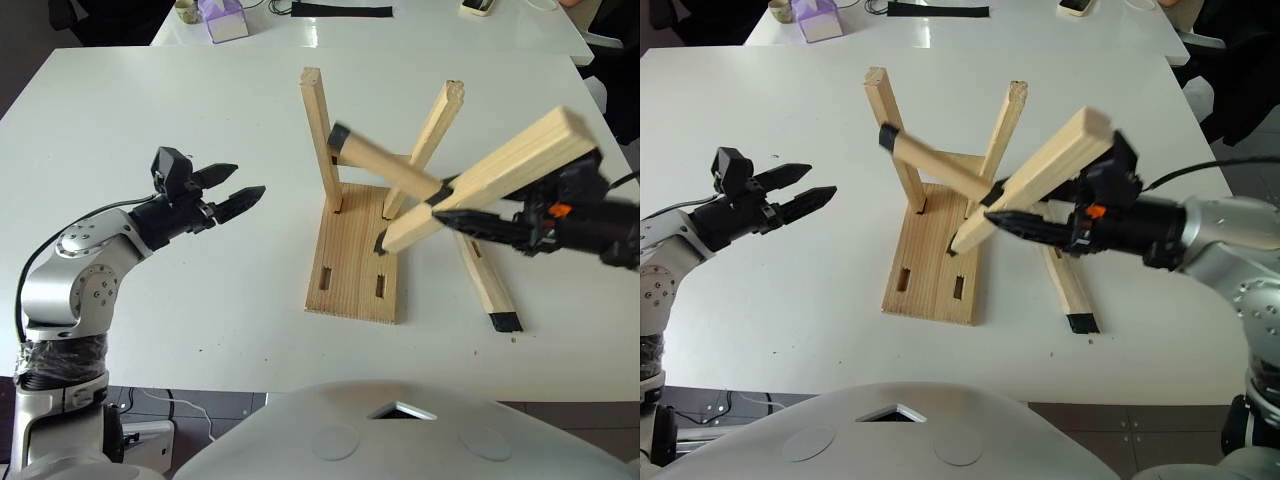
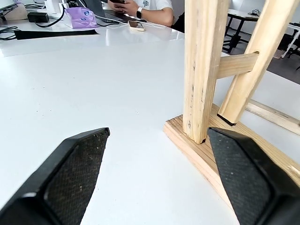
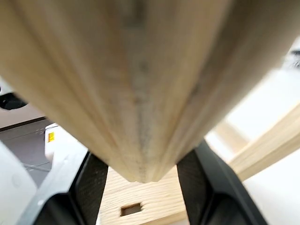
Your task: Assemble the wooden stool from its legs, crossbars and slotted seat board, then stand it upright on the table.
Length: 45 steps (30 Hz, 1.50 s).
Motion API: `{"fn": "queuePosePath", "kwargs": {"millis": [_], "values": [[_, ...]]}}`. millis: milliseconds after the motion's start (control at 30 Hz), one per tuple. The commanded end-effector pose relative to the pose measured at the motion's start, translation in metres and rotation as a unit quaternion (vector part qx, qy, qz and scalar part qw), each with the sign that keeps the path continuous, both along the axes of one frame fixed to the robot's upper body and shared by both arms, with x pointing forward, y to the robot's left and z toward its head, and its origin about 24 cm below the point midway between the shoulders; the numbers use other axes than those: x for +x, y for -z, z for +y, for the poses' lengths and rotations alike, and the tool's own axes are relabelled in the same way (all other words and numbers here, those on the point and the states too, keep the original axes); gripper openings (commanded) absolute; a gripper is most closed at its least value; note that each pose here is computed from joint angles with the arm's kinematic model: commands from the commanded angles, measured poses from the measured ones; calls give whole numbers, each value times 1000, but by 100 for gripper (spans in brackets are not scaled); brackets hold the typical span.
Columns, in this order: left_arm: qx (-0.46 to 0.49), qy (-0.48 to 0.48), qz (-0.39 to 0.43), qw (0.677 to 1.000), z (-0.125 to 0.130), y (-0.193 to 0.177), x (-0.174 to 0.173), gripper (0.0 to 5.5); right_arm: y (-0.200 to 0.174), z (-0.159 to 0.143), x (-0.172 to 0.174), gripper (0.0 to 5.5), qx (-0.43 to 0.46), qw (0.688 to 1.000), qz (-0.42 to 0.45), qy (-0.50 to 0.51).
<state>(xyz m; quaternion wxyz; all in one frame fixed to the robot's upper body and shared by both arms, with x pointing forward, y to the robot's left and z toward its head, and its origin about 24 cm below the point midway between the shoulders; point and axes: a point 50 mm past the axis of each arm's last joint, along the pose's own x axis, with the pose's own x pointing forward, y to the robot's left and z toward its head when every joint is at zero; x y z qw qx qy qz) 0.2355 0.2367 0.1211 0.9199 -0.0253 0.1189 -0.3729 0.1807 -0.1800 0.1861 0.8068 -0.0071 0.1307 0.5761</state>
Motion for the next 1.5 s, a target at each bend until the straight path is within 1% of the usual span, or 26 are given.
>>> {"fn": "queuePosePath", "kwargs": {"millis": [33, 167, 300, 433, 567, 667, 900, 1000, 1133, 1267, 1400, 1500], "values": [[5, 7, -7, 1000, -4, -2, 5, 391, 22, 6, -11, 202, -39, 999, 9, -16], [7, 15, -11, 1000, -6, -3, 8, 391, 44, 6, -19, 202, -90, 995, 6, -32], [8, 21, -15, 1000, -8, -4, 9, 391, 55, 2, -23, 202, -128, 990, -8, -51], [7, 22, -16, 1000, -9, -4, 7, 391, 61, -1, -25, 202, -146, 987, -19, -66], [7, 24, -18, 1000, -11, -2, 7, 391, 67, -2, -22, 202, -165, 983, -32, -69], [7, 24, -18, 1000, -12, -1, 8, 391, 78, -7, -13, 202, -196, 978, -43, -53], [4, 35, -19, 999, -19, -1, 12, 391, 122, -17, -9, 202, -245, 967, 4, -64], [5, 39, -21, 999, -20, -2, 15, 391, 135, -22, -8, 202, -262, 962, 33, -63], [-6, 26, -21, 999, -21, -4, 19, 391, 132, -25, 3, 202, -259, 963, 47, -61], [-18, 18, -25, 999, -23, -6, 22, 391, 121, -30, 22, 202, -257, 965, 31, -50], [-18, 13, -24, 999, -24, -4, 22, 391, 106, -29, 28, 202, -256, 964, 6, -65], [-19, 9, -24, 999, -23, -3, 22, 391, 94, -22, 28, 202, -241, 967, -14, -86]]}}
